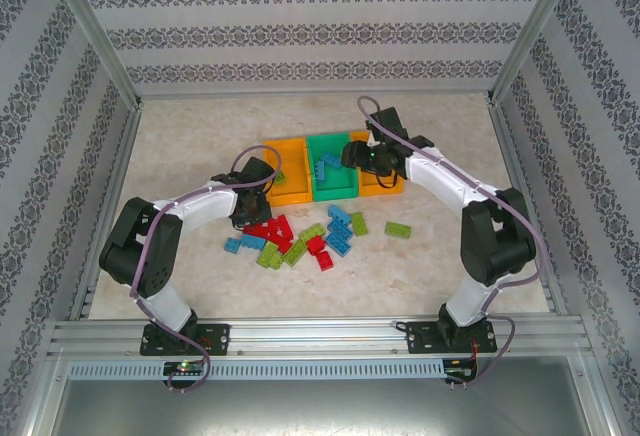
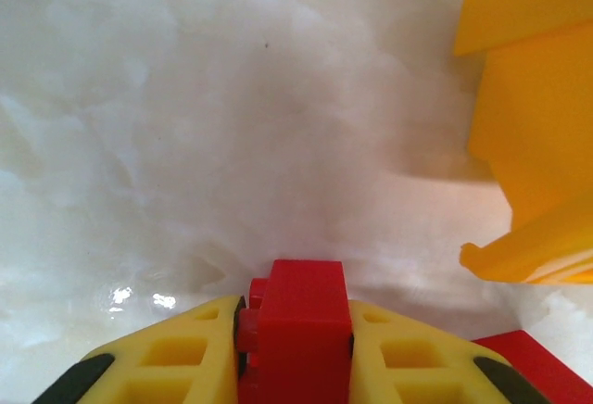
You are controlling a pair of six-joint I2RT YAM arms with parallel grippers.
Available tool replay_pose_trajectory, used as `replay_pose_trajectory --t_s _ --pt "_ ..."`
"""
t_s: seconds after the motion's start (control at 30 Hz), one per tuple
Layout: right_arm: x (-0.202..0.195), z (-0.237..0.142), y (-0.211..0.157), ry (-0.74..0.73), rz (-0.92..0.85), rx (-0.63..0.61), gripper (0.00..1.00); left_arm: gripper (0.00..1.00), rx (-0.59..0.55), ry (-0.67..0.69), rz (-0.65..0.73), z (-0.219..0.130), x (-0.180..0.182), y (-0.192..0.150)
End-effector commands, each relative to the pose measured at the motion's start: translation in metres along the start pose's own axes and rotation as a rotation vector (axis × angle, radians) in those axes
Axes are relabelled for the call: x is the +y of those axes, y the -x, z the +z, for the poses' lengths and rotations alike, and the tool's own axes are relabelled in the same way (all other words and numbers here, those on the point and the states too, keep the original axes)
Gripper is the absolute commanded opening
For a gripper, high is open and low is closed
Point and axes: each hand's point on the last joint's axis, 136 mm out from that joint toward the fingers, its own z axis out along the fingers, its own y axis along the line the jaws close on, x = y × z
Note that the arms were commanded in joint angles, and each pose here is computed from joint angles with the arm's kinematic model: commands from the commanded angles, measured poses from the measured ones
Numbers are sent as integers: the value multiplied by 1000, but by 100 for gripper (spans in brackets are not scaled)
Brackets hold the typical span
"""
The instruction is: Sort the legos into containers by color
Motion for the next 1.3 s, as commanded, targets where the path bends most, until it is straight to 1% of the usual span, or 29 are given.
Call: replay_pose_trajectory --t_s 0.0,0.13,0.27,0.37,0.4,0.5,0.6,0.73,0.8,0.9,1.03,1.17,1.27 --pt "-27 -19 5 -51 8 -57 63 22 -36 -6 -8 -7 1 12" --pt "-65 -36 5 -107 56 -92 63 18 -59 3 -12 -18 6 14" --pt "-95 -52 -1 -146 94 -110 63 16 -105 4 -7 -40 10 19" --pt "-106 -60 -10 -173 81 -109 63 15 -164 -43 38 -65 -5 30" --pt "-109 -61 -15 -180 75 -100 64 15 -185 -66 64 -74 -16 34" --pt "-117 -59 -37 -194 88 -51 63 16 -264 -140 173 -104 -61 47" --pt "-127 -58 -58 -223 115 -16 64 17 -309 -253 256 -126 -116 61" --pt "-137 -56 -85 -243 167 26 64 17 -283 -452 335 -131 -192 74" --pt "-140 -53 -98 -256 178 52 67 17 -275 -532 379 -133 -230 80" --pt "-143 -50 -113 -268 189 68 72 18 -273 -596 434 -130 -271 83" --pt "-143 -46 -126 -270 187 87 75 19 -236 -663 472 -120 -309 82" --pt "-144 -42 -135 -273 207 135 78 19 -195 -665 460 -99 -328 85" --pt "-139 -37 -140 -265 224 154 79 20 -189 -661 463 -87 -338 83"
